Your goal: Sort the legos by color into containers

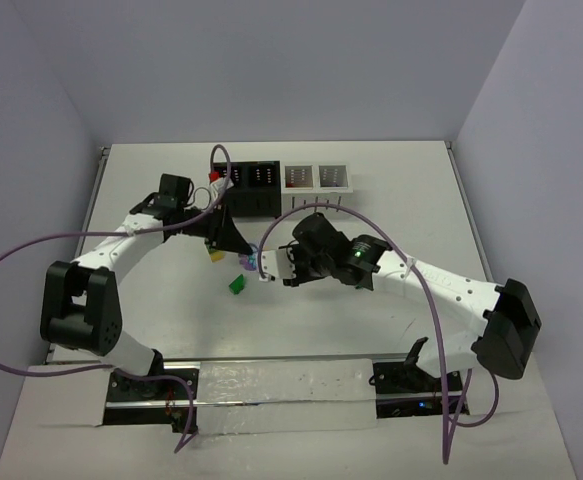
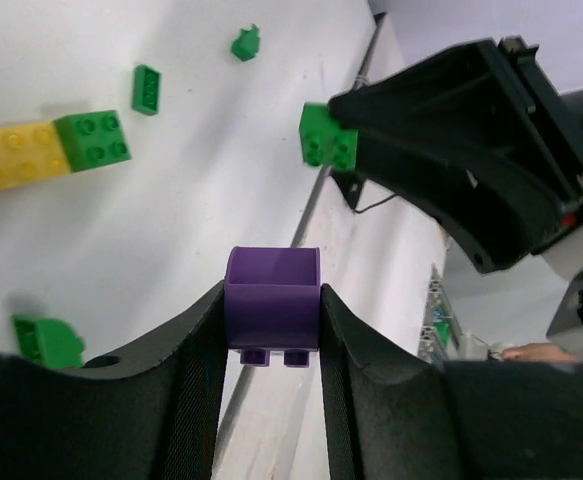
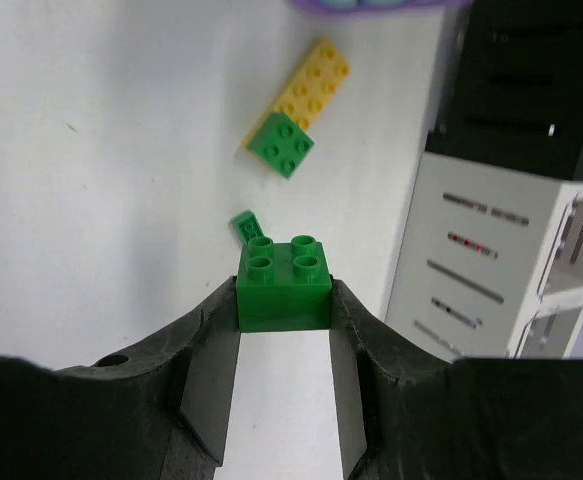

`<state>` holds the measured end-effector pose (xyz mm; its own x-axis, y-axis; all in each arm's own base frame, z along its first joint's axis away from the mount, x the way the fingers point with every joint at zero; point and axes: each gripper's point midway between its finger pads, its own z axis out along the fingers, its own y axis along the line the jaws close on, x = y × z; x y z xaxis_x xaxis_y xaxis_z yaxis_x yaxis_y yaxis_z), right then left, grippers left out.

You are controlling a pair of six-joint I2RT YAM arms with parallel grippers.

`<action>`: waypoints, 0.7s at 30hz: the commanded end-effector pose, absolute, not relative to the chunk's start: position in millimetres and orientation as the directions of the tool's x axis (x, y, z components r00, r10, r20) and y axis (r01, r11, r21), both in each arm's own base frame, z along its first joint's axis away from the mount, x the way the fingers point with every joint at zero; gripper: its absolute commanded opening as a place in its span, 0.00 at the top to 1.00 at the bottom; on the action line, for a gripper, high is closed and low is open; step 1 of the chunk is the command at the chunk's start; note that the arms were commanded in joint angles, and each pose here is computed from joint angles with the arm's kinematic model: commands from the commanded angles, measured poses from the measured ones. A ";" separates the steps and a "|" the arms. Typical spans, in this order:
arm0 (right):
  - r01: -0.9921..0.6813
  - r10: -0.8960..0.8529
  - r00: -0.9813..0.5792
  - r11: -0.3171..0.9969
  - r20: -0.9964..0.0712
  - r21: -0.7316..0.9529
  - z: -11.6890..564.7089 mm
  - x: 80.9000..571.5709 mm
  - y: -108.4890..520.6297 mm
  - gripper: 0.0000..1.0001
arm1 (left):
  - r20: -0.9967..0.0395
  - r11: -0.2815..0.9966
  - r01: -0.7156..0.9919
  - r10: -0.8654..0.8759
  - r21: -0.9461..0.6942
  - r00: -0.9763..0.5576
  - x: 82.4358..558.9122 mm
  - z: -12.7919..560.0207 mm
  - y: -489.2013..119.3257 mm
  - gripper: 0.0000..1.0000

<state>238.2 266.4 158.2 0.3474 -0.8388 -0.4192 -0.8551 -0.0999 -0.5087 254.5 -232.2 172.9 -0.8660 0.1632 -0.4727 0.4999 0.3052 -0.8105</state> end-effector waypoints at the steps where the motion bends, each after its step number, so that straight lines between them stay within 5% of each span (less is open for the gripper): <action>1: -0.855 -0.851 0.259 0.018 -0.457 -0.519 173.4 249.9 241.8 1.00 | -0.663 0.346 0.669 0.155 -0.658 -0.732 286.0 215.4 -229.7 1.00; 7: -0.884 -0.809 -0.043 0.304 -0.586 -0.356 174.9 261.6 192.2 1.00 | -0.961 0.594 0.777 0.028 -0.206 -0.276 384.9 328.0 -254.6 1.00; 10: -0.846 -0.734 -0.187 0.458 -0.653 -0.272 177.3 268.7 165.7 1.00 | -0.979 0.636 0.749 -0.060 -0.188 -0.195 418.3 366.9 -274.2 1.00; 21: -0.686 -0.530 -0.395 0.713 -0.750 -0.142 177.6 271.5 105.8 1.00 | -0.988 0.702 0.696 -0.086 -0.151 -0.129 494.6 336.3 -373.3 1.00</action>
